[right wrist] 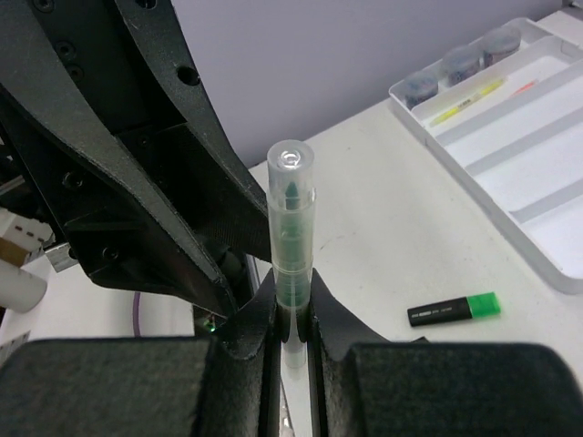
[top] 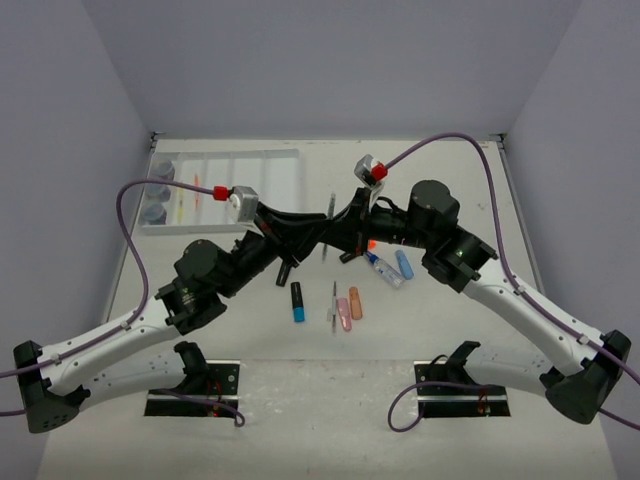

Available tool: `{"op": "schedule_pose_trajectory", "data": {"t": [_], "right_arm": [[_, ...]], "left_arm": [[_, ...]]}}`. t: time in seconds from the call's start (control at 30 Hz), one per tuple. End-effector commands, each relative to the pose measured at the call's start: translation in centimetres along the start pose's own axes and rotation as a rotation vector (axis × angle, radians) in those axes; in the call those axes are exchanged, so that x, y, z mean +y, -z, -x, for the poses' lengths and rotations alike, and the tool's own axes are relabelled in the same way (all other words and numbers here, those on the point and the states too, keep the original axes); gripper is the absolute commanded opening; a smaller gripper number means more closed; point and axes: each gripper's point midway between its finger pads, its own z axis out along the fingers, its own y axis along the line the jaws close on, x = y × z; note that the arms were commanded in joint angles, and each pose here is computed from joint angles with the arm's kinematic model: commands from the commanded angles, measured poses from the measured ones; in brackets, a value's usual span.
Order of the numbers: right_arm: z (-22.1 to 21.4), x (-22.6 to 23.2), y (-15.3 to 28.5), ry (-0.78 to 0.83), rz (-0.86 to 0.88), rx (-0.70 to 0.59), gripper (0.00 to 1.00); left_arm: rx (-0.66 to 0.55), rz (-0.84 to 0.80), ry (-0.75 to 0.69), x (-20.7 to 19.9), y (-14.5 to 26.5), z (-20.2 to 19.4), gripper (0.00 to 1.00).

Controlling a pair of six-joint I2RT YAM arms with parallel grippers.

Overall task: Sort the stationery into containers
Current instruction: Place the pen in the storage box.

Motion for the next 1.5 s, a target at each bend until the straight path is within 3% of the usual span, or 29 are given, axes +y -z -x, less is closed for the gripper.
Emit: {"op": "schedule_pose_trajectory", "data": {"t": [0.0,0.03,0.13,0.17,0.23,0.27,0.4,0.57,0.67,0.77,0.83,1.27,1.47], "right_arm": [[4.4,0.9,0.3,0.084,0.007,-0.163,0.0],[4.3,1.0,0.3,0.083,0.014,-0.155,0.0],[3.7,1.1,0.1,0.082,0.029,-0.138,0.0],[3.4,1.0,0.0,0.081,0.031,-0.13,0.0],[2.9,0.9,-0.1,0.077,0.035,-0.113,0.0],[2.7,1.0,-0.2,0.079,0.045,-0.103,0.0],[1.8,1.3,-0.2,0.089,0.077,-0.054,0.0],[0.3,2.4,0.2,0.111,0.139,0.009,0.0],[0.0,2.2,0.3,0.113,0.125,0.011,0.0],[0.1,1.0,0.4,0.099,0.051,-0.007,0.0],[-0.1,0.7,0.3,0.094,0.042,-0.002,0.0],[-0.5,1.4,0.0,0.104,0.093,0.032,0.0],[-0.8,3.0,0.0,0.128,0.169,0.054,0.0]], "left_arm": [[0.126,-0.036,-0.041,-0.8,0.5,-2.5,0.12],[0.126,-0.033,-0.044,-0.7,0.4,-2.6,0.02],[0.129,-0.019,-0.065,-0.4,0.1,-2.5,0.02],[0.144,-0.016,-0.078,-0.2,-0.1,-2.9,0.09],[0.162,-0.028,-0.094,-0.2,-0.8,-3.2,0.36],[0.169,-0.028,-0.102,-0.1,-1.0,-3.3,0.4],[0.148,-0.032,-0.142,0.2,-1.5,-2.6,0.39],[0.138,0.005,-0.163,1.4,-2.0,-2.0,0.29],[0.117,0.007,-0.159,1.6,-1.8,-1.2,0.31],[0.093,-0.029,-0.167,0.7,-1.1,-0.1,0.45],[0.068,-0.04,-0.175,0.3,-0.4,0.9,0.48],[-0.022,-0.069,-0.18,-1.0,0.9,3.9,0.48],[-0.001,-0.033,-0.191,-0.1,-0.6,3.0,0.41]]}}
